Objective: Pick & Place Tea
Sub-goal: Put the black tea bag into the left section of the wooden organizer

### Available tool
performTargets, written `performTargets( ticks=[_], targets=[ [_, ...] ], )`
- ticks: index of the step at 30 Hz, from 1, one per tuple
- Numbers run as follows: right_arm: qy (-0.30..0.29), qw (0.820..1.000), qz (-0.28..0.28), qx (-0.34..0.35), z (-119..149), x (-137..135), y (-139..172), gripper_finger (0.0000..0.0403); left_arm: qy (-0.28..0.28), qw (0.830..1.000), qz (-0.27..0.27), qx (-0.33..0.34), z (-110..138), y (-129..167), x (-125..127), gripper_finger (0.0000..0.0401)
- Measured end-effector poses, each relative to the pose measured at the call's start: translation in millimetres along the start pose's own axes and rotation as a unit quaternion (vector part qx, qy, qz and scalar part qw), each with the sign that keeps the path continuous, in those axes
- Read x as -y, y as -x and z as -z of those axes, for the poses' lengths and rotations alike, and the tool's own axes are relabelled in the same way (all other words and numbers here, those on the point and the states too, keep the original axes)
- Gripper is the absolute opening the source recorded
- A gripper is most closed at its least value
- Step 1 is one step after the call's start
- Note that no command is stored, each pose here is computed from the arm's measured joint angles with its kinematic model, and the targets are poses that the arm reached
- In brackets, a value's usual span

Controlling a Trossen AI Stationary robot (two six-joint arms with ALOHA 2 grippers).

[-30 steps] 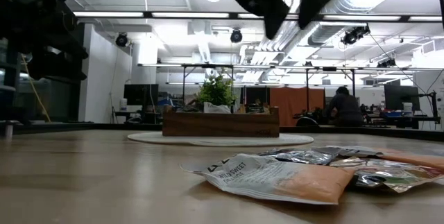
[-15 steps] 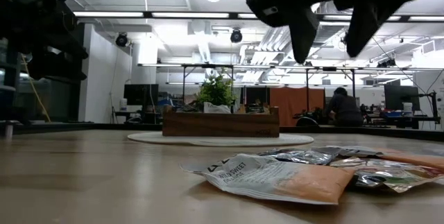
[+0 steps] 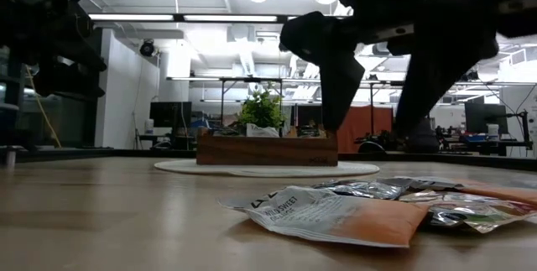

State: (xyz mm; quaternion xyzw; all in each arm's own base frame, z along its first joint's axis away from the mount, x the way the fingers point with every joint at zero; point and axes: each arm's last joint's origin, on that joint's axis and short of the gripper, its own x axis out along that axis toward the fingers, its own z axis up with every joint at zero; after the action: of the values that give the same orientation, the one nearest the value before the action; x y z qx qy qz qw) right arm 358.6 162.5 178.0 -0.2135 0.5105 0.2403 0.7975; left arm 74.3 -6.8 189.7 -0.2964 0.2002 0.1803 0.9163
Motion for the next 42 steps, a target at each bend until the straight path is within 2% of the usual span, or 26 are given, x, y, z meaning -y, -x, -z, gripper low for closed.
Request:
performTargets(
  ticks=[9,18,32,42],
  targets=[
    [0.069,0.998,0.008,-0.002,2.2,-1.2,-3.4,0.0261,0.000,1.000,0.000,0.000,0.0,0.0,0.0,0.0296],
    [0.105,0.994,0.021,-0.034,18.6,-3.8,-16.0,0.0261,0.000,1.000,0.000,0.000,0.0,0.0,0.0,0.0296],
    [0.103,0.993,0.029,-0.043,29.5,8.7,-21.7,0.0261,0.000,1.000,0.000,0.000,0.0,0.0,0.0,0.0296],
    [0.123,0.992,0.009,-0.038,33.3,20.5,-21.5,0.0261,0.000,1.000,0.000,0.000,0.0,0.0,0.0,0.0296]
  ],
)
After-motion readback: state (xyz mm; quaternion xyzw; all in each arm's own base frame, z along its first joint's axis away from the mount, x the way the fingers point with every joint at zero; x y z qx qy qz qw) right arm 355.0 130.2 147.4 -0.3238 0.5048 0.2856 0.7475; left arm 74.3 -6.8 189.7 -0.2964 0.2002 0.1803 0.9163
